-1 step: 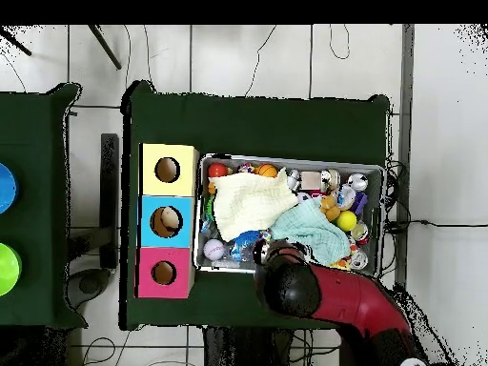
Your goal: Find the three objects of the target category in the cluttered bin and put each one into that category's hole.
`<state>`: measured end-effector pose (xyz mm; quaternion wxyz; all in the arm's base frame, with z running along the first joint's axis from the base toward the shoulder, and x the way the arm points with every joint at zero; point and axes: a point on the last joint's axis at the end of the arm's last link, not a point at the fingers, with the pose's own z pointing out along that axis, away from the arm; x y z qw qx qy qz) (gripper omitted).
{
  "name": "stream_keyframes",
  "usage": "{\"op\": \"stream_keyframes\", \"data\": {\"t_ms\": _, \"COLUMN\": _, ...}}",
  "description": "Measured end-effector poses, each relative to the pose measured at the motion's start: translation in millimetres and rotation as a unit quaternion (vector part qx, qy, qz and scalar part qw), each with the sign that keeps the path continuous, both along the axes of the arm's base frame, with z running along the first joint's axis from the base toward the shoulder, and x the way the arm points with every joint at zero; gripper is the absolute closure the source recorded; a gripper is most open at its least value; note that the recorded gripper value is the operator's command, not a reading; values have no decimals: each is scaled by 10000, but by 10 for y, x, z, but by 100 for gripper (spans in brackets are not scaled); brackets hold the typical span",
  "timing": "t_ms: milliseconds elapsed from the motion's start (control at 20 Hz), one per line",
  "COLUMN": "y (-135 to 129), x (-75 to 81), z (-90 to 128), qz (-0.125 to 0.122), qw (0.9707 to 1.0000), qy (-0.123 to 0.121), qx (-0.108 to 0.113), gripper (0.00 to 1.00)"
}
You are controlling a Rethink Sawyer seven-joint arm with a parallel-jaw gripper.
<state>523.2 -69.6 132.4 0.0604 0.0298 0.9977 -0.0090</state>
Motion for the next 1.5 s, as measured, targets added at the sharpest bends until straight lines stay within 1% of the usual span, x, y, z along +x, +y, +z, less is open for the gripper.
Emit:
{"op": "stream_keyframes", "data": {"t_ms": 250, "y": -254, "x": -29, "z": 11, "qz": -110, "qw": 9999, "qy": -43, "qx": -20, "gripper": 0}}
{"op": "stream_keyframes", "data": {"t_ms": 500, "y": -463, "x": -76, "z": -17, "qz": -138, "qw": 9999, "qy": -18, "qx": 12, "gripper": 0}}
{"op": "stream_keyframes", "data": {"t_ms": 800, "y": -598, "x": -126, "z": -40, "qz": -156, "qw": 9998, "qy": 74, "qx": 70, "gripper": 0}}
{"op": "stream_keyframes", "data": {"t_ms": 1100, "y": -701, "x": -161, "z": -46, "qz": -111, "qw": 9998, "qy": 141, "qx": 124, "gripper": 0}}
{"op": "stream_keyframes", "data": {"t_ms": 1500, "y": -852, "x": -190, "z": -52, "qz": -96, "qw": 9998, "qy": 96, "qx": 123, "gripper": 0}}
